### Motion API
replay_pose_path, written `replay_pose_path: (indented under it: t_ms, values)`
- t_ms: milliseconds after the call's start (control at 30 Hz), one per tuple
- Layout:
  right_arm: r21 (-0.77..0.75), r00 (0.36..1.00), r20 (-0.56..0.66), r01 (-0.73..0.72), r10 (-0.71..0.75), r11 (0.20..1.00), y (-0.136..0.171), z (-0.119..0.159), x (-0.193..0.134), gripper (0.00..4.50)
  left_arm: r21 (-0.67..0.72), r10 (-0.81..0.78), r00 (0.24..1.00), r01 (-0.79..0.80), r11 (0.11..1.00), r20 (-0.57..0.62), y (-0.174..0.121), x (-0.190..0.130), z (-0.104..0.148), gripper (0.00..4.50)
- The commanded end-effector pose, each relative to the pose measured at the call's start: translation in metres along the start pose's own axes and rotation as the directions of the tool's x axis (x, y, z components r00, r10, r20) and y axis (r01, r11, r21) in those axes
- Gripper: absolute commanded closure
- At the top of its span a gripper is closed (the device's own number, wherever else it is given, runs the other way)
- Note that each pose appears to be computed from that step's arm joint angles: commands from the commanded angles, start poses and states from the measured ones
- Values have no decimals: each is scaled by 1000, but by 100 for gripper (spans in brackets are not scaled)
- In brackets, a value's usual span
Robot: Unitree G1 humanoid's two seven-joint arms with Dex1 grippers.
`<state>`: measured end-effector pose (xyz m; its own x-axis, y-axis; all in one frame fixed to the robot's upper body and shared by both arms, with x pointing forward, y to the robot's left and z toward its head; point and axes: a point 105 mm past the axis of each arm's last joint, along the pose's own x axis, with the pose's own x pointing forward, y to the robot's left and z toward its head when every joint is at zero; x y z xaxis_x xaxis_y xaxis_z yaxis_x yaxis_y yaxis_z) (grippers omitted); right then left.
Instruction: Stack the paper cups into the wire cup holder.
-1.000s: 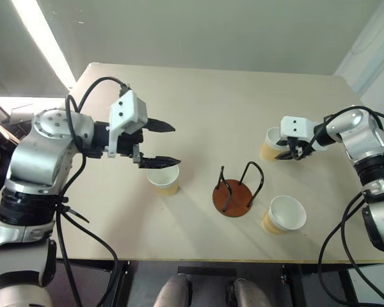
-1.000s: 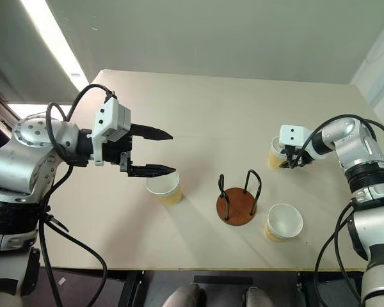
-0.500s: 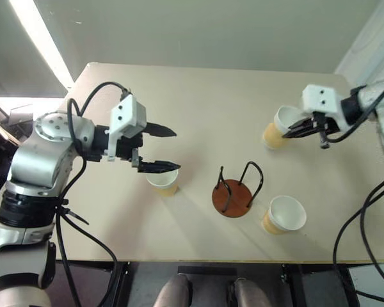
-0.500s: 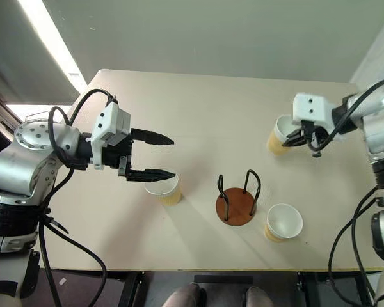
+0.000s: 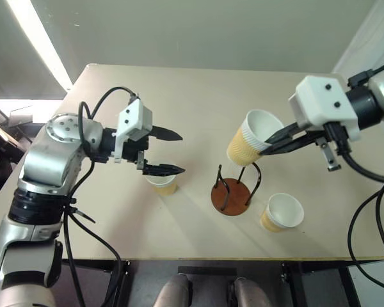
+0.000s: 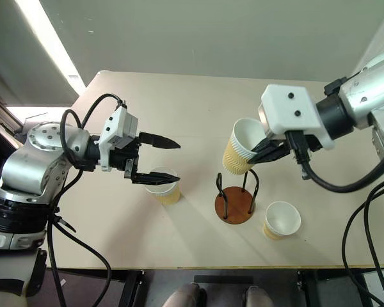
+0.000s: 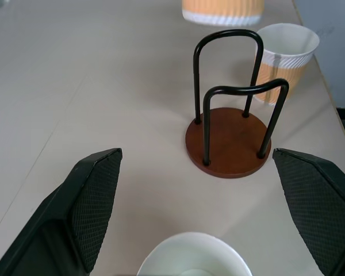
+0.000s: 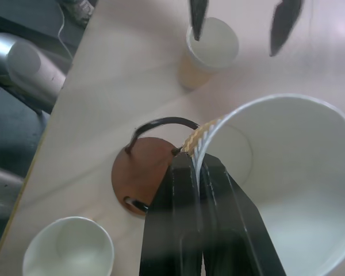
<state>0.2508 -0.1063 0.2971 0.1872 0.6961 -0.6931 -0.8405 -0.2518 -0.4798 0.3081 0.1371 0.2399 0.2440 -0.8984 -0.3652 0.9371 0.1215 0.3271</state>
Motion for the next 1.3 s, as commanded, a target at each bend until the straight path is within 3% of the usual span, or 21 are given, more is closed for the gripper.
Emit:
replay_pose_path:
  t_ms: [33, 633, 733, 900, 1067, 1300]
  values:
    - [-22, 1000, -16, -5, 4, 1000, 4, 1, 3, 448, 51, 5, 1000, -5, 999, 11, 2, -2, 10, 0]
    - [-54, 996, -49, -76, 73, 996, 13, -8, 23, 448, 45, 13, 1000, -14, 999, 9, 0, -3, 10, 0]
    - [-47, 997, -28, -74, 73, 996, 12, -6, 25, 363, 45, 13, 1000, -13, 999, 9, 0, -3, 9, 0]
    - [-41, 999, -16, -48, 48, 998, 7, -2, 26, 176, 50, 14, 1000, -14, 999, 13, 1, -3, 10, 0]
    - [24, 997, 46, 60, -61, 998, -8, 1, 19, 4, 85, 37, 999, -36, 996, -8, -1, -3, 16, 0]
    - [248, 956, 204, 160, -212, 956, -22, 0, -14, 4, 169, 45, 984, -16, 986, -170, -17, -13, 19, 0]
